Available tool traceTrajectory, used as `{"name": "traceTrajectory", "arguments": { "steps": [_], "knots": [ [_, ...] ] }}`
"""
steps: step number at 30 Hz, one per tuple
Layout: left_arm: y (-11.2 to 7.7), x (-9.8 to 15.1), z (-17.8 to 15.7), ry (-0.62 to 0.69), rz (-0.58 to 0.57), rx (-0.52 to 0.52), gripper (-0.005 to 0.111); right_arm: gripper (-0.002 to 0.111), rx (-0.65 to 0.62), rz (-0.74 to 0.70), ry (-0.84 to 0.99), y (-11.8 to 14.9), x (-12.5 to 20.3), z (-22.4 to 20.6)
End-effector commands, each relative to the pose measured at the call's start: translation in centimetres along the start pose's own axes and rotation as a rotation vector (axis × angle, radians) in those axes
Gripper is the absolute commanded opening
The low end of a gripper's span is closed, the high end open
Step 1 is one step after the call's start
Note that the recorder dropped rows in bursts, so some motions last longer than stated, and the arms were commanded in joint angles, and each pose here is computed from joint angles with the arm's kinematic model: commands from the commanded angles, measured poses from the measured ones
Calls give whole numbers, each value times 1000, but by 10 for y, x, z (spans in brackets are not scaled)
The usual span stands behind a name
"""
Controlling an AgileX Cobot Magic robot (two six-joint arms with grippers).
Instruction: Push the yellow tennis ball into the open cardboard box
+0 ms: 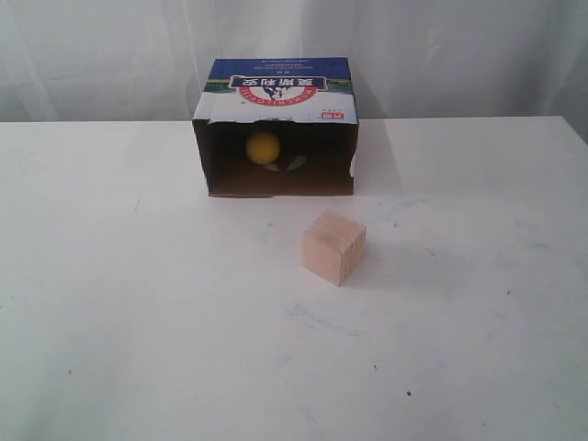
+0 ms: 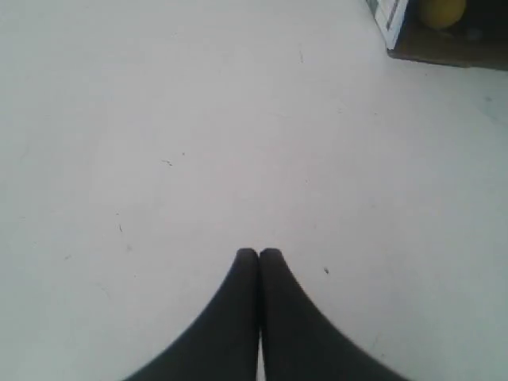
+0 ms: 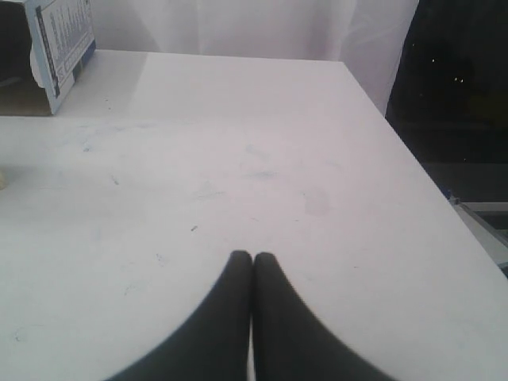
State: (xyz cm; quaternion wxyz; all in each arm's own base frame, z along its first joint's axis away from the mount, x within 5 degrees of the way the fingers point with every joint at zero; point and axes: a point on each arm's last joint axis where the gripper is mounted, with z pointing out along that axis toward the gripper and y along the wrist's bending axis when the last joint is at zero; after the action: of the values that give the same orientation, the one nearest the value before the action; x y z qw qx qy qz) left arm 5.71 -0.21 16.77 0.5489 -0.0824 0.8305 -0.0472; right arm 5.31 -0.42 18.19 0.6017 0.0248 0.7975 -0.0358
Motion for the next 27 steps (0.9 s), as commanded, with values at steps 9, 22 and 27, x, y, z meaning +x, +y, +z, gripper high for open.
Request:
{"name": "traceTrajectory", "arguments": {
  "steps": [9,22,27],
  "knots": [
    [-5,17,-3,134,51,90,0,0,4,7,-14,0,0,0],
    [-4,8,-5,0,312,86,0,0,3,9,-14,0,0,0],
    [-4,8,-5,2,313,87,0,0,3,9,-14,0,0,0]
  ]
}}
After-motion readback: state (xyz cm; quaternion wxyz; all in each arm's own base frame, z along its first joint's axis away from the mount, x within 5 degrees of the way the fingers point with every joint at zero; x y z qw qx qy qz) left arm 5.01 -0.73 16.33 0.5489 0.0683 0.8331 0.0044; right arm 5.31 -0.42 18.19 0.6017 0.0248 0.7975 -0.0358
